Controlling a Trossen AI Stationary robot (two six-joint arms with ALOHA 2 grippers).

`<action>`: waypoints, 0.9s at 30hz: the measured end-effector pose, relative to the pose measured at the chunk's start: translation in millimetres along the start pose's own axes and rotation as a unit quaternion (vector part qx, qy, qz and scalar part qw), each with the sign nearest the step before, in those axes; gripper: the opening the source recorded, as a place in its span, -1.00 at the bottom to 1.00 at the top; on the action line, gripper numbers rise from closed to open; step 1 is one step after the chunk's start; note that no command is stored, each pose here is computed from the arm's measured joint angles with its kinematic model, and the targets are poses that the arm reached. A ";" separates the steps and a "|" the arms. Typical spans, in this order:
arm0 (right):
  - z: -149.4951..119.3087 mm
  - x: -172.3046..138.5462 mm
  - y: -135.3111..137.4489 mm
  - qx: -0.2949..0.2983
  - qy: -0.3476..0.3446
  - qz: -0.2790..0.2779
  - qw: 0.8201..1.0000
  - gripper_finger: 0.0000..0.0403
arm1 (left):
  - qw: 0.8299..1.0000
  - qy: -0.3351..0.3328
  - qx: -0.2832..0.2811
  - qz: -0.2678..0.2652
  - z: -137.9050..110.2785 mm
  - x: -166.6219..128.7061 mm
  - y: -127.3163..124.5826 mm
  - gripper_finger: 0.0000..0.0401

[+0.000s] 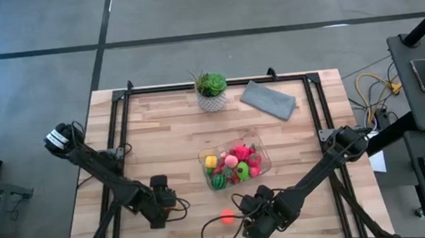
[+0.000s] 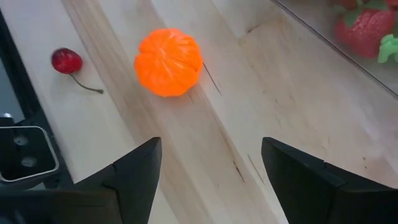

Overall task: Pick and placing Produce into tupperware
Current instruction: Put the corn into the transparent bin

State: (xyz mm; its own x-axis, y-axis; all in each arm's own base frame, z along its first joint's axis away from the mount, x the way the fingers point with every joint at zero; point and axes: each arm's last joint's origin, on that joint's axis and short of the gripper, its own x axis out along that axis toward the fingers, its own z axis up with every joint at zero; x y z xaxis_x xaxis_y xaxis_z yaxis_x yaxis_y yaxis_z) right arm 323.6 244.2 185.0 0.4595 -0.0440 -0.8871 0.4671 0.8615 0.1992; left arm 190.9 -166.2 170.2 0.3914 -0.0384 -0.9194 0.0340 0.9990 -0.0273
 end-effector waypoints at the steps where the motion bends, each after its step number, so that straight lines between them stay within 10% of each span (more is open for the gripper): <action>1: -0.5 0.6 -0.6 -0.001 0.001 -0.002 1.000 0.33 | 1.000 -0.006 -0.004 -0.006 1.0 1.2 0.0 0.15; 27: -1.5 1.6 -1.7 -0.001 0.002 -0.004 1.000 0.32 | 1.000 0.019 0.003 0.009 -2.7 27.7 -5.5 -0.02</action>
State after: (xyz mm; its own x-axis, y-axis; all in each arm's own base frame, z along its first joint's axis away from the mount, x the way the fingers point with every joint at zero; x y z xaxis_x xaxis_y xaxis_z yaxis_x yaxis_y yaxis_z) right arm 322.4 243.5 182.6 0.4528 -0.0480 -0.8903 0.4683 0.8625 0.1917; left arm 199.1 -172.7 143.9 0.3577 -0.0197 -0.9336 0.0323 0.9994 -0.0087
